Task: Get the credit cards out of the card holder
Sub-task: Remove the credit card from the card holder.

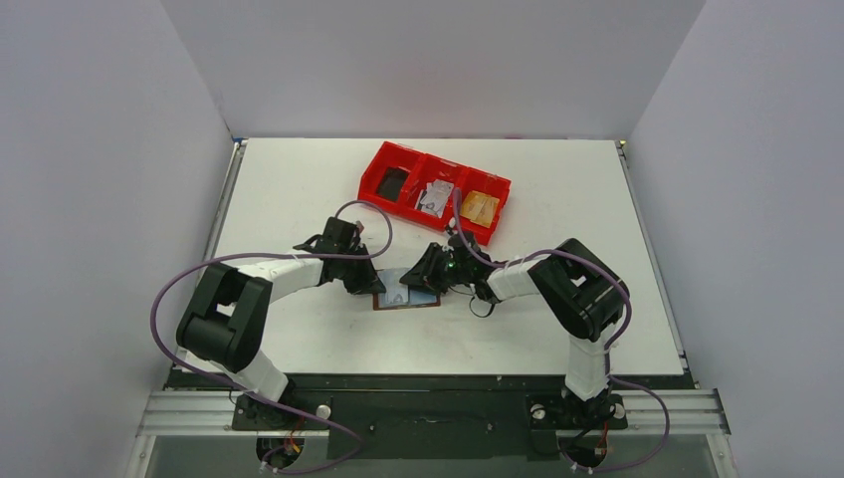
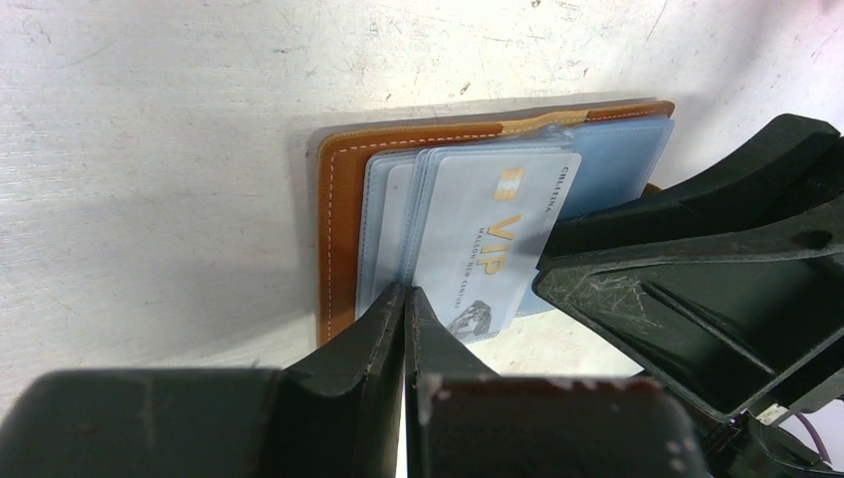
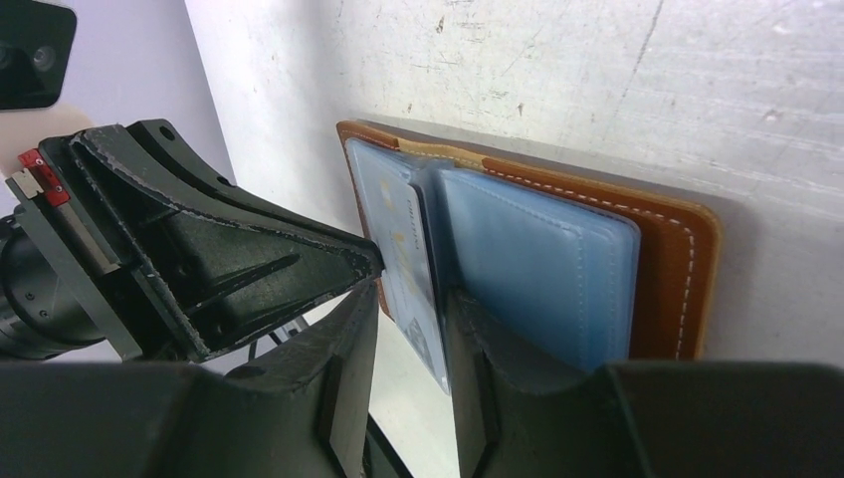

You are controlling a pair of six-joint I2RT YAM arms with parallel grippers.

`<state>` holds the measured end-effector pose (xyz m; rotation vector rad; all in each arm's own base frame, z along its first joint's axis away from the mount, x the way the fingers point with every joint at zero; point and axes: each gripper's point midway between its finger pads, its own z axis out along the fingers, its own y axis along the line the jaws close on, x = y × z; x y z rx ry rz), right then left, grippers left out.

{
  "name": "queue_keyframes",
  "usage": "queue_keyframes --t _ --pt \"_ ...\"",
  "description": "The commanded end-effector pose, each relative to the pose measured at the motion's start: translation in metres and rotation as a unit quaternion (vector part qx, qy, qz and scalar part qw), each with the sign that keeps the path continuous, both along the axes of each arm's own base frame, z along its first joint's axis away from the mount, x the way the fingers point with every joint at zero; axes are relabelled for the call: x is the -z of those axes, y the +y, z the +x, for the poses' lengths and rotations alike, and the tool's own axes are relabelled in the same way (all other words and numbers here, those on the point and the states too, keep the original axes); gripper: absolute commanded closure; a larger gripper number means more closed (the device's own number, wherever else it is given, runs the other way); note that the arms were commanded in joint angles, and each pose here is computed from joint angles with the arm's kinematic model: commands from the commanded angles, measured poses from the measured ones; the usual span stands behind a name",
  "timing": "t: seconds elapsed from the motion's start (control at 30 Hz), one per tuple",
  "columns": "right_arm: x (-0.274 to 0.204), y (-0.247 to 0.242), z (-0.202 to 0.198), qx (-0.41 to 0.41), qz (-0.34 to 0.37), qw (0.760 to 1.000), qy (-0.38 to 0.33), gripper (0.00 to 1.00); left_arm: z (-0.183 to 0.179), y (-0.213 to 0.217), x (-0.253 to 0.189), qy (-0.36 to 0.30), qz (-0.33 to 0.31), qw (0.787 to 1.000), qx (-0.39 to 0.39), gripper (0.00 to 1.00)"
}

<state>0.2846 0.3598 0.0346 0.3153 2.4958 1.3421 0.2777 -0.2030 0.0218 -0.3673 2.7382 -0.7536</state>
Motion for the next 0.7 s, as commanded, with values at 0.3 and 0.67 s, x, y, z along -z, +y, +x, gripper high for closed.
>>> queue_keyframes --t 0.3,0.67 --pt "-0.024 0.002 0.012 0.013 0.042 0.998 -0.041 0.77 -0.003 0.010 0.018 0.012 0.039 0.999 -0.006 1.00" --pt "-0.005 -0.018 0.010 0.017 -0.028 0.999 -0.041 0.76 -0.004 0.011 0.021 0.015 0.042 0.999 -0.007 1.00"
